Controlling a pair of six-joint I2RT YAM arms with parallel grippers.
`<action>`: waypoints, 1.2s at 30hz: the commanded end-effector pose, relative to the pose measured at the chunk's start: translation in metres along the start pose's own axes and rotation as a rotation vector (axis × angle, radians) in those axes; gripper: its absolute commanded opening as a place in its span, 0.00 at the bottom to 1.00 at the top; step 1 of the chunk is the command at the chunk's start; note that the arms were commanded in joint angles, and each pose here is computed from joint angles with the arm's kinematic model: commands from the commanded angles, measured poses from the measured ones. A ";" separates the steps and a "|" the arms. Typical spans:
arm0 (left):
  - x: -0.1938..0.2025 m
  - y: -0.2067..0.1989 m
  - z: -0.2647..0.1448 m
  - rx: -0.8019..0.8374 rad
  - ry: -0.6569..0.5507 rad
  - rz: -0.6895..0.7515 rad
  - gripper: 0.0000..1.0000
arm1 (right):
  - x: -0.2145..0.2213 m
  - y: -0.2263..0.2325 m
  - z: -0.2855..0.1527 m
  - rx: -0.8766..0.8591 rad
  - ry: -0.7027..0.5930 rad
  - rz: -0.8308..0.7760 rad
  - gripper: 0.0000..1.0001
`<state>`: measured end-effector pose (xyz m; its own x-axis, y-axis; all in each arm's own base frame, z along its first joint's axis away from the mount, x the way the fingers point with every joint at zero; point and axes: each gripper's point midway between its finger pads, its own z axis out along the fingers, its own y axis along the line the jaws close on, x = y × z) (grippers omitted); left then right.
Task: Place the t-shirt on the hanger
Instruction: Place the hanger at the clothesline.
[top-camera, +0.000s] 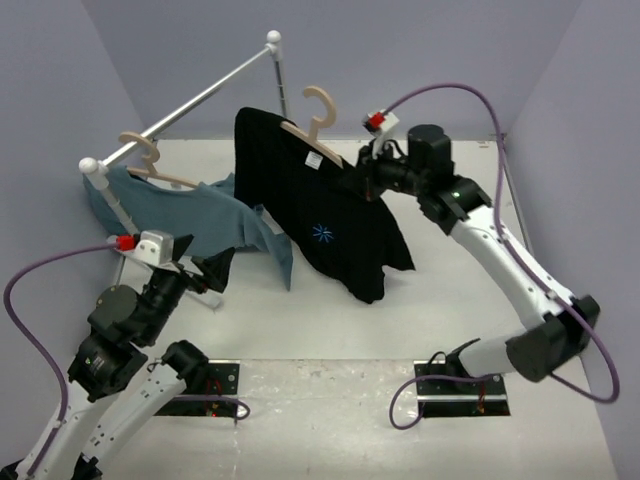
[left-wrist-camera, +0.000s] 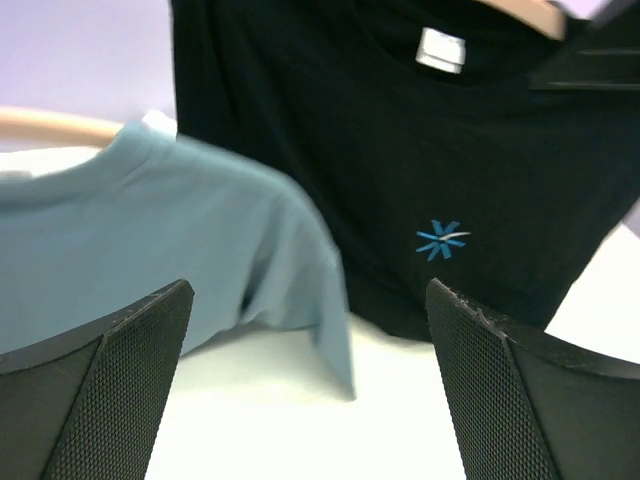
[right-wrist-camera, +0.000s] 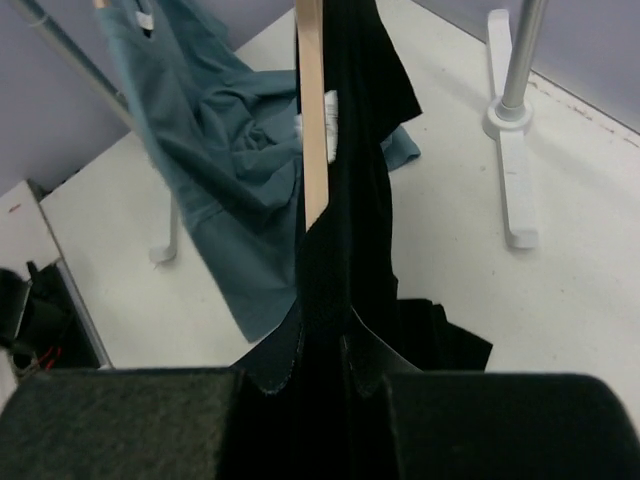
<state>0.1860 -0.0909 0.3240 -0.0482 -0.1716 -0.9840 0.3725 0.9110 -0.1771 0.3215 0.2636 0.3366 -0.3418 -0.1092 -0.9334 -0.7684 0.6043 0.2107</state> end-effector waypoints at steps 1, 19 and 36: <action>-0.009 0.030 -0.014 -0.132 -0.105 0.038 1.00 | -0.062 -0.006 0.044 0.088 -0.211 -0.015 0.00; 0.013 0.046 -0.017 -0.201 -0.138 -0.005 1.00 | -0.137 0.009 0.171 -0.018 -0.342 -0.137 0.00; 0.025 0.044 -0.005 -0.196 -0.083 0.019 1.00 | -0.096 0.001 0.244 -0.087 -0.277 -0.104 0.00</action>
<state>0.1891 -0.0481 0.2885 0.0360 -0.1764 -0.9837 0.1801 0.9693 -0.1672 0.4897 0.4492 0.3035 -0.2279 -0.0359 -0.9730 -0.7943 0.5849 0.1645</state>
